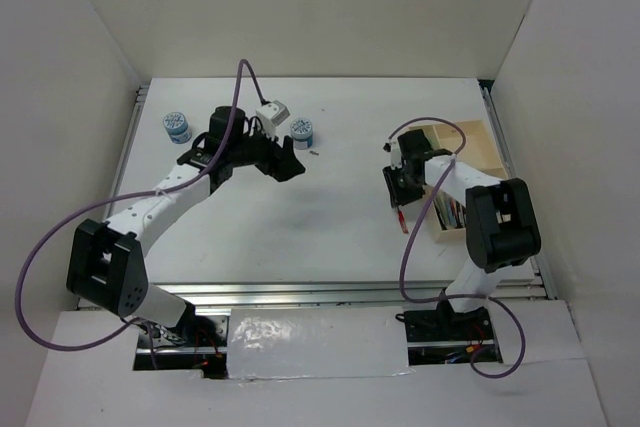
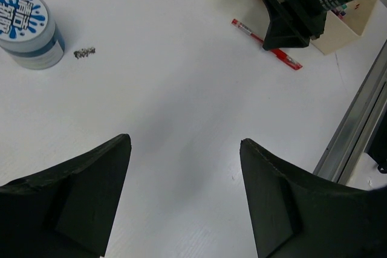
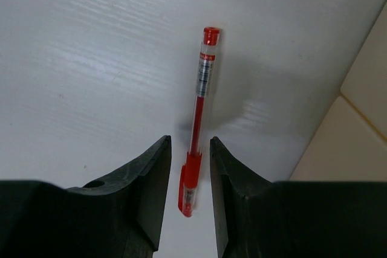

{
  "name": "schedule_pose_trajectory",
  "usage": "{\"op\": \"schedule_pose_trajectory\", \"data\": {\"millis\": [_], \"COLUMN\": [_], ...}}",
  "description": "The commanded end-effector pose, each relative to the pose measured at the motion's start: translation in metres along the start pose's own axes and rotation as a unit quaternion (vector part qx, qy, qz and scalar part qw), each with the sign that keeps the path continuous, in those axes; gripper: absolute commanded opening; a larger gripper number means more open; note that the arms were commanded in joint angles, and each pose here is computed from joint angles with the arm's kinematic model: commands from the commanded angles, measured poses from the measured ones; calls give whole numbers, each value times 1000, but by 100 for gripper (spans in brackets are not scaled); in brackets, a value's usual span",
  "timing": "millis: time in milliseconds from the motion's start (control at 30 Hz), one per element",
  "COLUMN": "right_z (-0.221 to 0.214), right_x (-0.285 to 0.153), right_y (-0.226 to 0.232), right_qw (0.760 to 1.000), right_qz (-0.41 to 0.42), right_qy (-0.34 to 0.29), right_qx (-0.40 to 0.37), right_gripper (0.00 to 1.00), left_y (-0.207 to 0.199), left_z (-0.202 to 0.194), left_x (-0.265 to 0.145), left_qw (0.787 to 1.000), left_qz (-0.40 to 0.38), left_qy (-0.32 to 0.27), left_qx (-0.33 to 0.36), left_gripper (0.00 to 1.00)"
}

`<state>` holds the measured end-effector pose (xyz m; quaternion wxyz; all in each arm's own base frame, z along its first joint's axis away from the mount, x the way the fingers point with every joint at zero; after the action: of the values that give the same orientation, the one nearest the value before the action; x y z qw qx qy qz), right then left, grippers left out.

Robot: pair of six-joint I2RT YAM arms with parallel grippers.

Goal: Sort the stationery into containers
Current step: Pick up the pen from the center of the board.

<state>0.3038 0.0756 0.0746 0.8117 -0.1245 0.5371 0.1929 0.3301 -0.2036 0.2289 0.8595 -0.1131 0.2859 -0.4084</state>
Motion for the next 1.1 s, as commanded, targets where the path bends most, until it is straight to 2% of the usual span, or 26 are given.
{"op": "schedule_pose_trajectory", "data": {"millis": [0,100,133,200,267,367,500,600,633,667,733,767,833,867,967,1000,1067], "right_z": [27,25,25,27,27,30,36,51,50,54,60,68,64,65,63,60,55], "right_x": [0,10,12,15,15,17,9,-15,-24,-35,-60,-75,-88,-99,-115,-124,-133], "right_y": [-5,-8,-8,-8,-8,-9,-6,13,22,38,55,69,85,99,119,136,155], "right_qw": [999,999,999,999,999,1000,1000,995,992,982,969,955,942,929,912,900,884], "right_qz": [-24,-28,-30,-29,-30,-28,-11,65,93,153,211,262,308,339,376,398,428], "right_qy": [-35,-20,-18,-15,-11,-2,-10,-58,-56,-72,-80,-96,-81,-86,-101,-101,-91], "right_qx": [-4,-6,-7,-9,-11,-12,-25,-49,-59,-81,-95,-105,-109,-120,-129,-145,-163], "right_gripper": [39,37,33,31,20,15,5,0,0,0,0,0,0,0,0,0,0], "left_y": [-8,-11,-10,-14,-16,-23,-38,-46,-48,-56,-63,-68,-76,-83,-99,-99,-107], "left_z": [1,-3,-7,-9,-13,-25,-40,-51,-53,-50,-58,-59,-68,-74,-74,-75,-76], "left_x": [-11,-15,-16,-20,-23,-29,-35,-44,-47,-53,-61,-60,-63,-59,-56,-54,-50], "left_qw": [1000,1000,1000,1000,999,998,984,965,957,938,915,890,858,826,781,773,743], "left_qz": [4,-1,-5,-14,-19,-40,-75,-104,-114,-133,-140,-145,-149,-156,-161,-157,-148], "left_qy": [-6,-3,1,1,2,25,57,49,44,25,0,-12,-30,-32,-53,-56,-73], "left_qx": [-4,0,2,18,27,42,150,237,262,319,379,432,491,540,601,612,648], "left_gripper": [85,85,85,84,83,82,82,80,80,80,77,76,71,70,69,68,66]}}
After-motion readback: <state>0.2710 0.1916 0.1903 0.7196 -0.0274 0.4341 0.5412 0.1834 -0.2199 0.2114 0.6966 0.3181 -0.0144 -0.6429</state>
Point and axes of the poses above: each gripper's point midway between its finger pads, its own x axis out along the fingers, its own y axis along the line the jaws close on, z = x × y, the point moved 5 cm from there along -x, back along the fingers, and after that the axes turned 10 degrees about -x, right-handed, at the moved point
